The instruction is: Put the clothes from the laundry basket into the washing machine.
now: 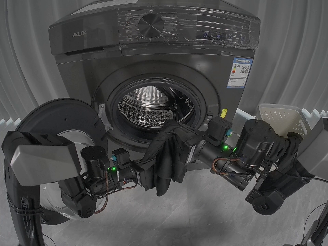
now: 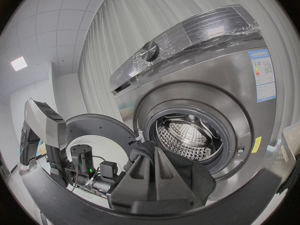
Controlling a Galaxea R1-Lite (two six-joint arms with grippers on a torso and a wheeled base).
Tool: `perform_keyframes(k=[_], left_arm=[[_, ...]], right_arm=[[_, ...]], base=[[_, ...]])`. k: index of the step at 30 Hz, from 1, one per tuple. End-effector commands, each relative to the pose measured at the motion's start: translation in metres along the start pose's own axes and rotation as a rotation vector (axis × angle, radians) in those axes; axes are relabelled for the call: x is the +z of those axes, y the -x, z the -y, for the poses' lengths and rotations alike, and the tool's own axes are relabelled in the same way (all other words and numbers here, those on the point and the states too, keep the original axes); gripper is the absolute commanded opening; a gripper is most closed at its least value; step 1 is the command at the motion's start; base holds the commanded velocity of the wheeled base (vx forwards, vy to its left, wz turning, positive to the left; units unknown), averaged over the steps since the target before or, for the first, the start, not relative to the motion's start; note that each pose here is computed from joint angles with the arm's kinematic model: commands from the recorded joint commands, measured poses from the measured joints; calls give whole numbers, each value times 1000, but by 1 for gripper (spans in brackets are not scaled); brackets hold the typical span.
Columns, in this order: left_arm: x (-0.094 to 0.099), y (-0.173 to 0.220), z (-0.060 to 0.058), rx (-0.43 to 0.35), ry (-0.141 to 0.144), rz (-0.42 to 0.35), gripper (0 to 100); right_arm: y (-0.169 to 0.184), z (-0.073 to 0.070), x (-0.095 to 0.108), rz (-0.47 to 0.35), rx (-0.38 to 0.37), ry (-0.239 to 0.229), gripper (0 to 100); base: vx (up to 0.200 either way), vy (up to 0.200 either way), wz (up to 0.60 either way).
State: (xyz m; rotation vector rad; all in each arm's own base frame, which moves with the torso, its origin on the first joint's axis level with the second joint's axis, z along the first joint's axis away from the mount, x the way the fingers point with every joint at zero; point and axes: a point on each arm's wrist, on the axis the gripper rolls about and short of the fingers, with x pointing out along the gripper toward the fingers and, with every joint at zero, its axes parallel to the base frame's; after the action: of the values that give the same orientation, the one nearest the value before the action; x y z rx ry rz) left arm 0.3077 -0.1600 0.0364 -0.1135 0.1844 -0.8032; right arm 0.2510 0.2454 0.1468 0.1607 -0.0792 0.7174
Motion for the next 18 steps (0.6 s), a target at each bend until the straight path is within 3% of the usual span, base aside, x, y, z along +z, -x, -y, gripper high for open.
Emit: perform_keyframes(k=[1,6,10,14,18], left_arm=[[0,3,-3,9,-1,1,0],[27,30,-1,37,-23,54,0],[55,60,8,51,-41,119,0],[86,71,14,48,-75,232,0],[99,76,18,39,-74,277,0]], right_arm=[[0,5,0,-2,-13,2,0],[1,15,-2,-16,-47,5,0],[6,20,-11,-55,-62,9,0],[11,21,-15,-75,-64,10,0],[13,22,-15,-79,-66,12,0]], base=[[0,0,0],[0,0,0],[0,0,0],[0,0,0],[0,0,0]])
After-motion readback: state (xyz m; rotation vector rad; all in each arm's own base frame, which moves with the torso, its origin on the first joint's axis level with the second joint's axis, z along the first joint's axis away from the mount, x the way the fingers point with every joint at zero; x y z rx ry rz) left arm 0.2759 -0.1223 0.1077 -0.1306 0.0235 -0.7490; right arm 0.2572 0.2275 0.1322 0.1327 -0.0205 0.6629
